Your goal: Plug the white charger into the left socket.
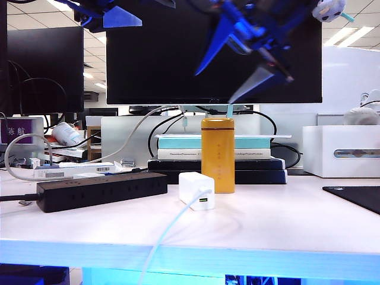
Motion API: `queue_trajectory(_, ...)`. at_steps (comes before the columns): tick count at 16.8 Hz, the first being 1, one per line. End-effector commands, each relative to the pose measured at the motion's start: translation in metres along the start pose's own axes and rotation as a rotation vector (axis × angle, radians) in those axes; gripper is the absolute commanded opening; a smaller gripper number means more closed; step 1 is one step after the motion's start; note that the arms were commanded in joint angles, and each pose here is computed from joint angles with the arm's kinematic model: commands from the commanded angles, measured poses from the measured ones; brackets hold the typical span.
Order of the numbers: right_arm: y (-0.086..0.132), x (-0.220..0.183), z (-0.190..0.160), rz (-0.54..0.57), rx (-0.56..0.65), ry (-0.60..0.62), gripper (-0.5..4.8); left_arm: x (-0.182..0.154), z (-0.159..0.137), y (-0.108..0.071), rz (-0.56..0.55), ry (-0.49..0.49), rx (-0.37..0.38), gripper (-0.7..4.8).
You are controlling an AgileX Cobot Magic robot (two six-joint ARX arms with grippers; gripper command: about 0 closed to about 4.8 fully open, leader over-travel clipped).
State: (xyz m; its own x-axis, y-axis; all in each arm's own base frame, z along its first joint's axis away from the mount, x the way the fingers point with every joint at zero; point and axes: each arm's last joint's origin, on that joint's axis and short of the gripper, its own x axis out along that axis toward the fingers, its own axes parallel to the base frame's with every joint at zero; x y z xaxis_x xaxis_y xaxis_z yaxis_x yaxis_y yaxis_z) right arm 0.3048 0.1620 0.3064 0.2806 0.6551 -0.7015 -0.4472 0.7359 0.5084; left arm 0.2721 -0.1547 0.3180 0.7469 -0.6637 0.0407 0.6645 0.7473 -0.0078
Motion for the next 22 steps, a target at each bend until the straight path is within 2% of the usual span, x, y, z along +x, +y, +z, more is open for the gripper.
queue_trajectory(1, 0.008, 0.019, 0.000, -0.028, -0.050, 0.003, 3.99, -0.004, 0.008, -0.001, 0.002, -0.033, 0.006, 4.79)
queue_trajectory(4, 0.001, 0.055, -0.004, -0.142, -0.057, 0.064, 3.98, -0.007, 0.012, -0.002, 0.002, -0.047, 0.009, 4.79)
queue_trajectory(8, -0.010, 0.099, -0.016, -0.165, -0.073, 0.185, 3.99, -0.008, 0.015, -0.002, 0.009, -0.055, 0.011, 4.79)
queue_trajectory(13, -0.018, 0.111, -0.017, -0.281, -0.103, 0.177, 3.99, -0.009, 0.016, -0.002, 0.009, -0.059, 0.012, 4.79)
queue_trajectory(19, -0.018, 0.117, -0.017, -0.274, -0.129, 0.176, 3.98, -0.009, 0.016, -0.002, 0.009, -0.058, 0.012, 4.79)
queue_trajectory(22, -0.007, 0.122, -0.020, -0.264, -0.182, 0.173, 3.95, -0.009, 0.016, -0.002, 0.008, -0.058, 0.011, 4.79)
